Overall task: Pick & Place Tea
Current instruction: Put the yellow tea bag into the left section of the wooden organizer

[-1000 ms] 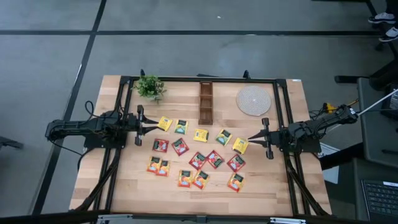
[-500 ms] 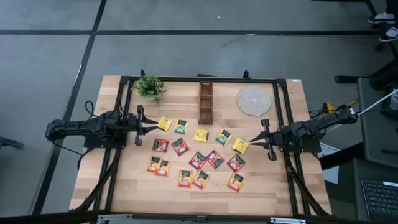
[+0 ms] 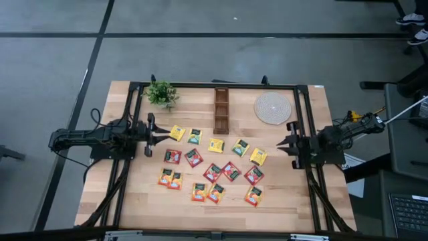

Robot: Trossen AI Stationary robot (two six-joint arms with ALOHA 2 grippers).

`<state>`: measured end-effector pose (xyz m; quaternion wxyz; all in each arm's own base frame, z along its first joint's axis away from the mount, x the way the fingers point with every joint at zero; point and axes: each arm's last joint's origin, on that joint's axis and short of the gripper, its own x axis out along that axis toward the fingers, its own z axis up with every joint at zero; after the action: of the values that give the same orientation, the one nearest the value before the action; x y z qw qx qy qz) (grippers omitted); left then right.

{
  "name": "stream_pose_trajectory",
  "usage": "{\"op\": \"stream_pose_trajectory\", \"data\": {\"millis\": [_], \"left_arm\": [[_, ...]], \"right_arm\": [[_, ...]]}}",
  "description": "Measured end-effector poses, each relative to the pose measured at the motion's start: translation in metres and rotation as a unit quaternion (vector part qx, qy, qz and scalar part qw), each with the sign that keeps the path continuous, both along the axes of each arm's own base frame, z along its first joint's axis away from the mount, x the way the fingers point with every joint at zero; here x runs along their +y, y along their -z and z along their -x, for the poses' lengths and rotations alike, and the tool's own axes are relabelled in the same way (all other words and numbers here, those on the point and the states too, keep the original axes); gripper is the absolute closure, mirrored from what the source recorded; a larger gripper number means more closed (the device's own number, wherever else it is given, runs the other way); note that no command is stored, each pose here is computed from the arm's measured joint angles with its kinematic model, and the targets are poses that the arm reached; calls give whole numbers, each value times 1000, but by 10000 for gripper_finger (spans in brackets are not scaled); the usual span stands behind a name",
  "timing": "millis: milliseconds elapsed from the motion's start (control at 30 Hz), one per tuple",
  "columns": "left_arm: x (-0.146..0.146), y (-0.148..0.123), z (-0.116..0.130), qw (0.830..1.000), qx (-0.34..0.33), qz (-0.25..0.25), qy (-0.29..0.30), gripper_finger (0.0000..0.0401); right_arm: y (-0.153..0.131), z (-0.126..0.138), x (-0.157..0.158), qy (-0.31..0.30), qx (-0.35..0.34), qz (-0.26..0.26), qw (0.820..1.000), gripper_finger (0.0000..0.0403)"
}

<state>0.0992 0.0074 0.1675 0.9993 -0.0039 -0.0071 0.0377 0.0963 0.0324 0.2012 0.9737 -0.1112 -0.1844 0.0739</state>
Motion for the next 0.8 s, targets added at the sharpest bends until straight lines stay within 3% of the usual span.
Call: {"op": "stream_pose_trajectory", "data": {"millis": [200,433,633,800], "left_arm": [[0,-11,1,987,-70,144,4,319],[2,-30,6,941,-187,283,4,319],[6,-48,15,890,-308,336,-11,319],[7,-61,25,866,-389,313,-26,319]], "right_arm": [[-9,3,-1,0,-44,-22,999,357],[-28,14,-9,-9,-133,-183,974,357],[-35,21,-12,-28,-178,-248,952,357],[-37,23,-17,14,-190,-298,935,357]]}}
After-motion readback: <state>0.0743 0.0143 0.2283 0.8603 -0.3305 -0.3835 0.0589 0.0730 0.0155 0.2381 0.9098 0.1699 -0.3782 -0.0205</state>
